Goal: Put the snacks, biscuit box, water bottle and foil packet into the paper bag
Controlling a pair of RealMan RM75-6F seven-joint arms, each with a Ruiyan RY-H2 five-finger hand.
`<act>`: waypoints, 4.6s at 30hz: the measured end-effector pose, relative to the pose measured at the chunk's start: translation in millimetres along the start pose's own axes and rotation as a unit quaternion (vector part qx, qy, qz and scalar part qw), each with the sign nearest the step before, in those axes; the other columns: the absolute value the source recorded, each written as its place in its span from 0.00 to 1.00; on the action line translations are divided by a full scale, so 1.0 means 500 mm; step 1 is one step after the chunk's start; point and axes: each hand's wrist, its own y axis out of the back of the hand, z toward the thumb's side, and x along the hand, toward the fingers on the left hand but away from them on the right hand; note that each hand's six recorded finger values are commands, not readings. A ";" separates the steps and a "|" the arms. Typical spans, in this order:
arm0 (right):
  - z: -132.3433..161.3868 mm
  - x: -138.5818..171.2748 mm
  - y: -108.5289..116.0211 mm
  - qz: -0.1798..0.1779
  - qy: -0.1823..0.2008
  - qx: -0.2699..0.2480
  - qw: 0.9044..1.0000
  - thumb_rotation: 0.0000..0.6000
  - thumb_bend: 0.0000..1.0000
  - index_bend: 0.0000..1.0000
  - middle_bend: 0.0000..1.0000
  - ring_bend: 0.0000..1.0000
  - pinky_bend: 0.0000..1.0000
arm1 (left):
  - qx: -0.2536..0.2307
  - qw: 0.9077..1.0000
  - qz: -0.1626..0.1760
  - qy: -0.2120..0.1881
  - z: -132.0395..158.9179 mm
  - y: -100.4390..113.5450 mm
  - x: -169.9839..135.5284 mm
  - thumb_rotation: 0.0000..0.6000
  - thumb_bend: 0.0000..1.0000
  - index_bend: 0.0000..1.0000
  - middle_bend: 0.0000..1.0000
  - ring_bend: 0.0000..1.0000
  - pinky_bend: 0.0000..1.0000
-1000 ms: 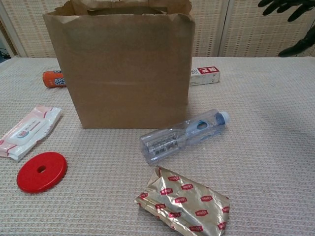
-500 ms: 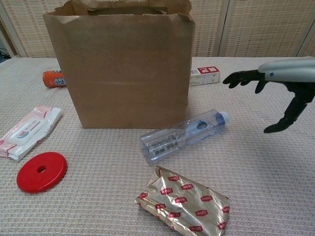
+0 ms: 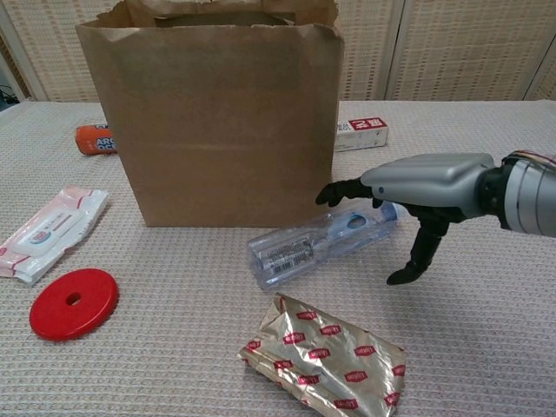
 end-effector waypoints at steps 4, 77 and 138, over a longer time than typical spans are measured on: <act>0.003 -0.014 0.009 -0.003 0.001 0.015 1.000 1.00 0.06 0.05 0.10 0.07 0.19 | -0.001 1.000 0.000 0.000 0.000 0.000 0.000 1.00 0.38 0.00 0.00 0.00 0.00; -0.009 0.056 0.318 -0.302 0.010 -0.122 0.946 1.00 0.24 0.63 0.59 0.61 0.66 | -0.004 1.000 -0.002 0.000 0.001 0.001 -0.001 1.00 0.38 0.00 0.00 0.00 0.00; -0.006 -0.006 0.433 -0.365 -0.041 -0.147 0.918 1.00 0.16 0.00 0.14 0.05 0.13 | -0.007 1.000 -0.002 0.009 -0.007 0.004 -0.002 1.00 0.37 0.00 0.00 0.00 0.00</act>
